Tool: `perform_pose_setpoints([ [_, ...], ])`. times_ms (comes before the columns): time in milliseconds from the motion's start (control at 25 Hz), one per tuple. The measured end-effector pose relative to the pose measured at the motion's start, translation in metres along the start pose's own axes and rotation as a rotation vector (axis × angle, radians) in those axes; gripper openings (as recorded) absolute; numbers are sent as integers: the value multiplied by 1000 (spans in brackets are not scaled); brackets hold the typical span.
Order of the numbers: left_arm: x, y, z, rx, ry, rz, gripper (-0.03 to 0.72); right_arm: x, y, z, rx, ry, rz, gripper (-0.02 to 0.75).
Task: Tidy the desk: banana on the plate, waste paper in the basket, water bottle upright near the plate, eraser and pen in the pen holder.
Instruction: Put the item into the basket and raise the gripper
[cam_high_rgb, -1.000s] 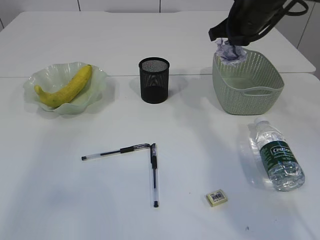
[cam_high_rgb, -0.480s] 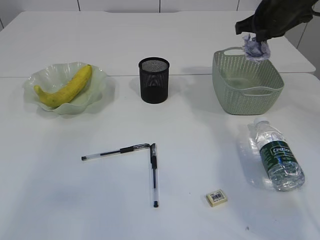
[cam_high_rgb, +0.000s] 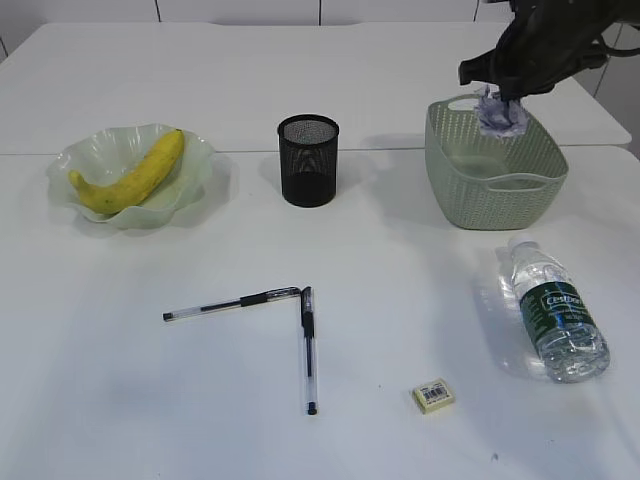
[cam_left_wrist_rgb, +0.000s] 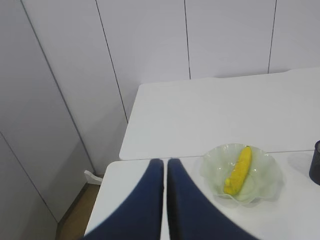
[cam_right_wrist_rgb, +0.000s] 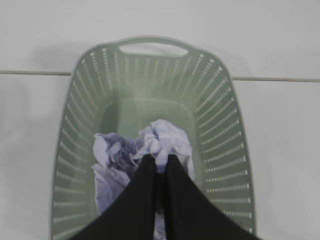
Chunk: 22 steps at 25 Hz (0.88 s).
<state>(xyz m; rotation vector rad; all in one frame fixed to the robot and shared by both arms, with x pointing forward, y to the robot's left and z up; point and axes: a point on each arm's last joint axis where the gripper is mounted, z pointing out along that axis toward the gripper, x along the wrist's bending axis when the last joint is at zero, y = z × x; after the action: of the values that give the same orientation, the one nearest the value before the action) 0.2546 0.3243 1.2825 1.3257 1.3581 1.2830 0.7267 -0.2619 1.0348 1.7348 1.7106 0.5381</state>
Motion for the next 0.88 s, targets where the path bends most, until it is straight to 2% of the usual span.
perform_pose_setpoints([
  [480,0,0,0,0,0,0,-16,1,3,4,-48,-2,-22,4],
  [880,0,0,0,0,0,0,-16,6,-11,28,6,-6,-36,29],
])
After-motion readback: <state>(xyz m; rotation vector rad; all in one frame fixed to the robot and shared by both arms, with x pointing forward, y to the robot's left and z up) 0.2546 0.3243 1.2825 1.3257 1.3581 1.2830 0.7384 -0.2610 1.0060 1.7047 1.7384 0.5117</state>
